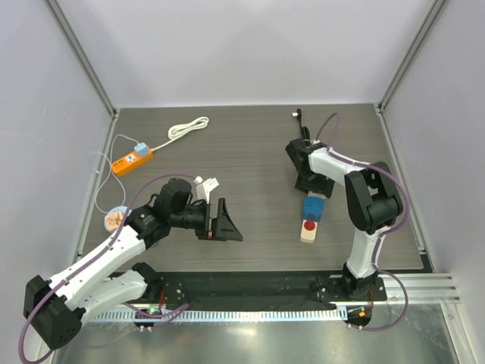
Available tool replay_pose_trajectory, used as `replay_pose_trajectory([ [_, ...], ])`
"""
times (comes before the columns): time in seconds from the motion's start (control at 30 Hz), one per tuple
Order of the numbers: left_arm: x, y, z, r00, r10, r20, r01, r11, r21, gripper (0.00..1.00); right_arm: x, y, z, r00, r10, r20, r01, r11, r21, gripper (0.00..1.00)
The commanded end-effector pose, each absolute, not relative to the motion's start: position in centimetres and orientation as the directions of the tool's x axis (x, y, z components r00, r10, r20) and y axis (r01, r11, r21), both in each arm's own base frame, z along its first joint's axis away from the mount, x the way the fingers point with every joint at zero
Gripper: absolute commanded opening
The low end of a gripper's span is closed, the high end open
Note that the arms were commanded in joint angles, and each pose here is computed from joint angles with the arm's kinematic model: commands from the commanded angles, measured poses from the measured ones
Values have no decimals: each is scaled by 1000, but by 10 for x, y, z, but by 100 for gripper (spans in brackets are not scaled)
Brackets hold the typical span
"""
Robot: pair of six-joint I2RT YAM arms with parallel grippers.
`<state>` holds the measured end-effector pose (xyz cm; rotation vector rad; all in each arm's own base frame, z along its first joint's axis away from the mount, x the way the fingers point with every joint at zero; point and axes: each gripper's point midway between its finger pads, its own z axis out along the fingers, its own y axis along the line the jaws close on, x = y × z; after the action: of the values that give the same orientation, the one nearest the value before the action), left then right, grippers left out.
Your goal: Pull the plug off the socket
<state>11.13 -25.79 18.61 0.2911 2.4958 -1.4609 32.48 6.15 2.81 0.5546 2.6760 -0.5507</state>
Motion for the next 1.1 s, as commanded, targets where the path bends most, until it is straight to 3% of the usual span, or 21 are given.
replay_pose_trajectory([
  [0.0, 108, -255, 201, -941, 41, -335, 314, 468, -826, 100, 376, 185, 16, -773, 487, -406, 482, 868, 124, 58],
  [0.07, 108, -253, 201, -941, 36, -336, 312, 473, -824, 100, 375, 206, 19, -784, 471, -404, 455, 879, 142, 61],
  [0.13, 106, -251, 200, -942, 37, -334, 310, 481, -820, 100, 379, 221, 21, -794, 457, -401, 432, 888, 157, 81],
  [0.17, 108, -249, 198, -941, 26, -338, 305, 498, -811, 100, 377, 225, 20, -806, 434, -402, 411, 900, 147, 99],
  [0.33, 108, -237, 192, -940, 29, -339, 294, 573, -765, 100, 375, 227, 50, -812, 310, -494, 325, 944, 57, 100],
  [0.67, 122, -232, 207, -925, -37, -377, 277, 615, -739, 100, 368, 237, 150, -780, 256, -571, 178, 965, 190, 100],
  [1.07, 139, -237, 239, -894, -115, -434, 251, 673, -696, 100, 346, 203, 191, -729, 207, -652, 131, 978, 164, 100],
])
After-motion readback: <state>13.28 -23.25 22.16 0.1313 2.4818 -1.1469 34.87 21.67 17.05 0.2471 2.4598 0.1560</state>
